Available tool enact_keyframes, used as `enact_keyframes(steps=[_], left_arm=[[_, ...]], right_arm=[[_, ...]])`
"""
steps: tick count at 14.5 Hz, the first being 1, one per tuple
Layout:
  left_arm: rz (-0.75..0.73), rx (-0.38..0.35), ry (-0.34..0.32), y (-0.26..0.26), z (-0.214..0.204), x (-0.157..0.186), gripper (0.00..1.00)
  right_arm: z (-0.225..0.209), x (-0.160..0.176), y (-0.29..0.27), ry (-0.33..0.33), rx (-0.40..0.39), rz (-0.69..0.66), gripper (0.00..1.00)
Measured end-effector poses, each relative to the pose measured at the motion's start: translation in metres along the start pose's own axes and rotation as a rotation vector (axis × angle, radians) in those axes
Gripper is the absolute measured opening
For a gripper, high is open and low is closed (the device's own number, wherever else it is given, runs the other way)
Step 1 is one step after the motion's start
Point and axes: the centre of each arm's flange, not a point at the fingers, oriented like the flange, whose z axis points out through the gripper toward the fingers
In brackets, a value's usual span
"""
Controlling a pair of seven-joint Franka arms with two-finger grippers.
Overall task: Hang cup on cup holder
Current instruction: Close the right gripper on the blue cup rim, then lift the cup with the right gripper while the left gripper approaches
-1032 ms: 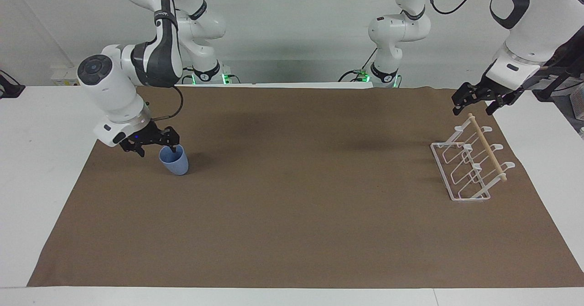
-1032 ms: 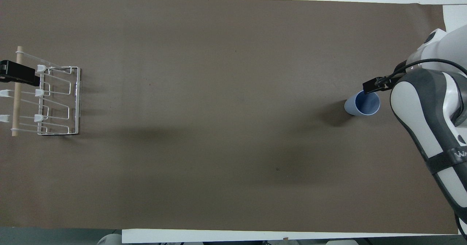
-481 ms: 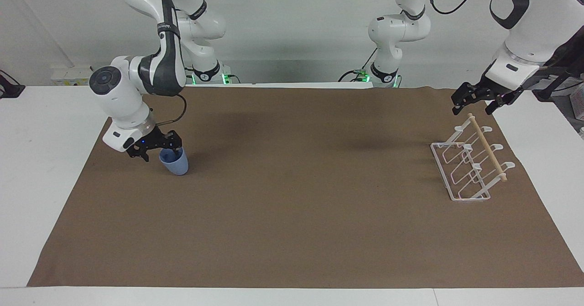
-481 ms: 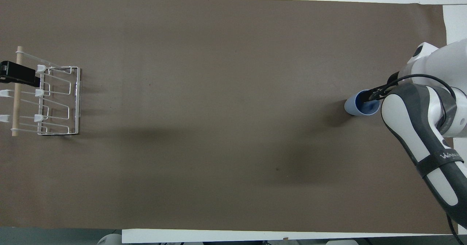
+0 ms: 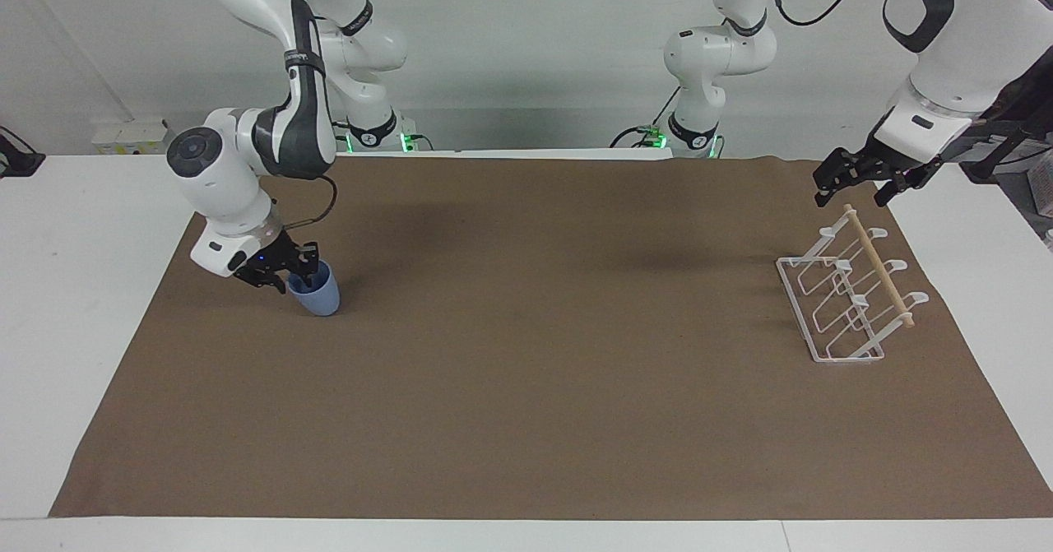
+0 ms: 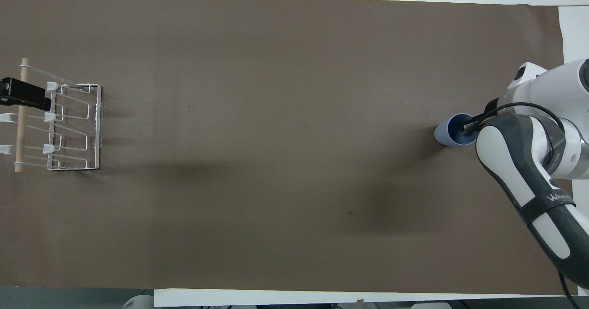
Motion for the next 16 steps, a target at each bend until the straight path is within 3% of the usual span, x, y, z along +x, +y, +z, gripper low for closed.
enact_keyframes(steps=[2, 5, 7, 10, 16], left_arm=[[0.0, 0.0, 0.0, 0.0, 0.0, 0.0, 1.0], [0.0, 0.0, 0.0, 0.0, 0.0, 0.0, 1.0], [0.0, 0.0, -0.003, 0.0, 0.0, 0.0, 1.0], [-0.012, -0.001, -0.009, -0.002, 0.001, -0.001, 1.0], [-0.15, 0.001, -0.052, -0.006, -0.002, -0.013, 1.0]], right_arm=[[0.003, 0.0, 0.001, -0.003, 0.001, 0.002, 0.06], [-0.004, 0.005, 0.0, -0.007, 0.002, -0.003, 0.04], [-0.032, 0.017, -0.008, -0.026, 0.032, -0.009, 0.04], [-0.079, 0.041, -0.054, -0.005, 0.169, 0.06, 0.04], [-0.088, 0.07, -0.153, 0.004, 0.462, 0.246, 0.04]])
